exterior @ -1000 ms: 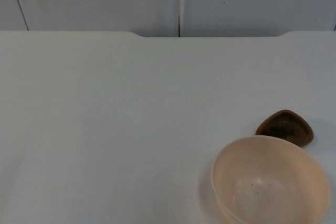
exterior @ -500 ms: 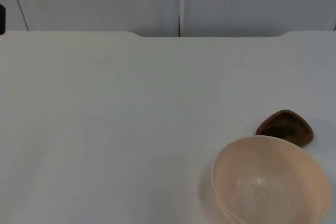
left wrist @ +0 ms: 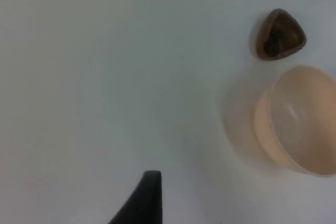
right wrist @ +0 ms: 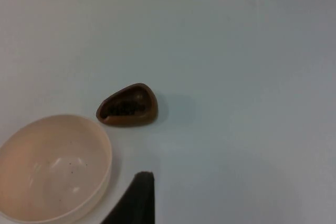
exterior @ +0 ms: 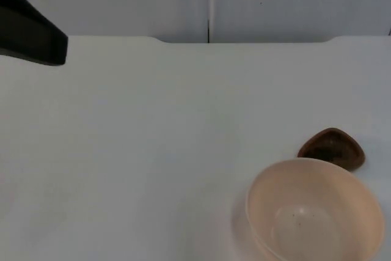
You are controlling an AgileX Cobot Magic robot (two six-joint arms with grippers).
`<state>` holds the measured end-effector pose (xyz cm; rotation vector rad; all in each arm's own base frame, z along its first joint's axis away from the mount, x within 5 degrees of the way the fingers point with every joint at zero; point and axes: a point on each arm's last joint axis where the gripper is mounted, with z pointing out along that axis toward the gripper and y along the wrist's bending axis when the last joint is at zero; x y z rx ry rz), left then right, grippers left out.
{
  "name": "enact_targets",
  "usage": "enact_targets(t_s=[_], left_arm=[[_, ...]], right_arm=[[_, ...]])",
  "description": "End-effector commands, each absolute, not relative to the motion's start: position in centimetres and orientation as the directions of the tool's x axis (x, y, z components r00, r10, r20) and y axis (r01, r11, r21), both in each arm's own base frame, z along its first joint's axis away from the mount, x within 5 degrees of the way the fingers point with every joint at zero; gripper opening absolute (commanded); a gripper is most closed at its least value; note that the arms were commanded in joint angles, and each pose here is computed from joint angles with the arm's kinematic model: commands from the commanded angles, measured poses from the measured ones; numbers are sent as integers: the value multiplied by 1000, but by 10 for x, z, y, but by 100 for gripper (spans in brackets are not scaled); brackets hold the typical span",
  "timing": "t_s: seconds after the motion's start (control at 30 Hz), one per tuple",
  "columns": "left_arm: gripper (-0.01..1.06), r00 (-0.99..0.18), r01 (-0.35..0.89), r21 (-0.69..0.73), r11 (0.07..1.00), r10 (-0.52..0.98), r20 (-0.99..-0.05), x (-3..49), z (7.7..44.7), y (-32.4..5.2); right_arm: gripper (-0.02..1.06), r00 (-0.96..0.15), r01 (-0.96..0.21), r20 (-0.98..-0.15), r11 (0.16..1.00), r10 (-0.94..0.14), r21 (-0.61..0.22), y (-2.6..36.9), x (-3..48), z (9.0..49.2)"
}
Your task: Pick up the bowl with the left hand and pour the coffee beans from the cup into the bowl with the right hand.
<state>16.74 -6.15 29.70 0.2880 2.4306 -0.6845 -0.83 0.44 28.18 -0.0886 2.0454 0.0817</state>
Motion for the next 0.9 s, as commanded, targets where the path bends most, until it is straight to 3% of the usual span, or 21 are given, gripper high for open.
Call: enact_targets(t_s=[0.0, 0.57, 0.87], left_arm=[[99, -795, 373, -411, 832, 58, -603, 173, 295, -70], [99, -877, 417, -412, 811, 239, -417, 203, 223, -144], [99, -908, 366, -423, 829, 218, -357, 213, 197, -156]], right_arm=[[105, -457, -94, -889, 995, -26, 20, 5, -8, 280], [105, -457, -93, -889, 996, -27, 18, 5, -8, 280], [105, -457, -92, -889, 996, -28, 16, 4, -8, 280]])
